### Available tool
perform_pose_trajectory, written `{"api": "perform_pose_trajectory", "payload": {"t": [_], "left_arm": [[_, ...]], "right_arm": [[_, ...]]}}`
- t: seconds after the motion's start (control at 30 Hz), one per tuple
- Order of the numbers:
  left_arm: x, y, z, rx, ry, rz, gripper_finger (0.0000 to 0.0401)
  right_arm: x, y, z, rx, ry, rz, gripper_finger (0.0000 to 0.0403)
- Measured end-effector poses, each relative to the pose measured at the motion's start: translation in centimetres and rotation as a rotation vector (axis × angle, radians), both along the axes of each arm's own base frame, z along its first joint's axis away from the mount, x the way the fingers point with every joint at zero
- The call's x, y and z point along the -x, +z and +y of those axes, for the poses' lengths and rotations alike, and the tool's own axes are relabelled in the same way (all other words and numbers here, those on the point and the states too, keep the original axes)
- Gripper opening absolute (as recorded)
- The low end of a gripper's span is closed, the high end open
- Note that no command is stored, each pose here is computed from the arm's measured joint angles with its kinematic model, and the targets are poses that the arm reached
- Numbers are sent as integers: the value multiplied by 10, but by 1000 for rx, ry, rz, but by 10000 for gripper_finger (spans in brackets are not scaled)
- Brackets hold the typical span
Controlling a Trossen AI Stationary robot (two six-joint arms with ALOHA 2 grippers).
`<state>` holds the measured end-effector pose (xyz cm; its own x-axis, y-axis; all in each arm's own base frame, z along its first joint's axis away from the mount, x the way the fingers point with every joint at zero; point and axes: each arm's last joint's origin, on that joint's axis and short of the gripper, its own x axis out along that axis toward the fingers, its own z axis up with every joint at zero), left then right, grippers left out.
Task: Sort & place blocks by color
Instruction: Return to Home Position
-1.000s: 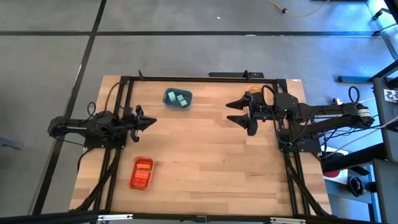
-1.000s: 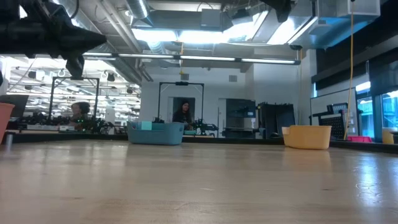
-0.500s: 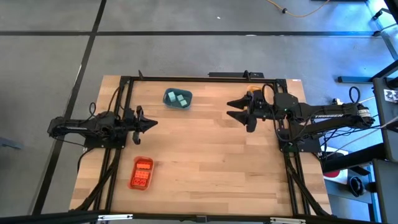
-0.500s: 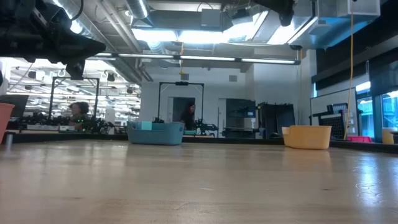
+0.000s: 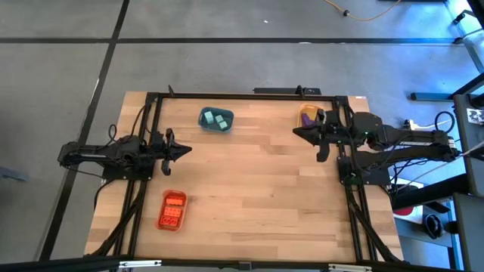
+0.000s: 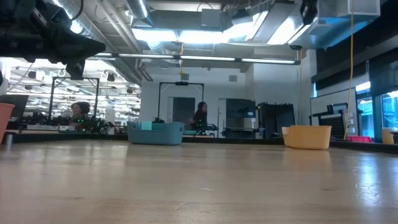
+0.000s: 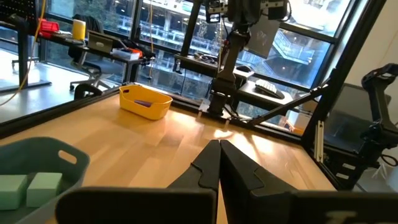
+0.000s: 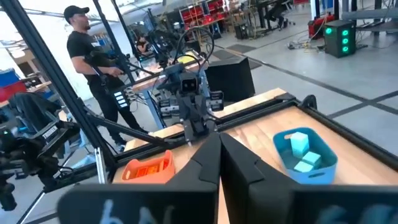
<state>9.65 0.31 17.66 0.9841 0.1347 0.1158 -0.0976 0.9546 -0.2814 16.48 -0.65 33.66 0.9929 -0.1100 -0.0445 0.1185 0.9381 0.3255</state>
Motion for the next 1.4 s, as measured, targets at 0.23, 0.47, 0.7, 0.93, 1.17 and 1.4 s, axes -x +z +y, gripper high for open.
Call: {"api": "perform_pose_trajectory", "payload": {"t": [0.23, 0.47, 0.7, 0.93, 1.17, 1.4], "left_arm": [[0, 0, 0, 0, 0, 0, 0], [0, 0, 0, 0, 0, 0, 0], [0, 0, 0, 0, 0, 0, 0], [0, 0, 0, 0, 0, -1, 0], [0, 0, 0, 0, 0, -1, 0], [0, 0, 0, 0, 0, -1, 0]], "right_arm": [[26, -37, 1, -54, 28, -60, 2], [53, -76, 2, -102, 36, -132, 1], [75, -91, 3, -84, 34, -243, 1], [88, -100, 2, -65, 6, -324, 0], [81, -117, 1, -97, -17, -282, 0], [74, -134, 1, -127, -13, -309, 0]]}}
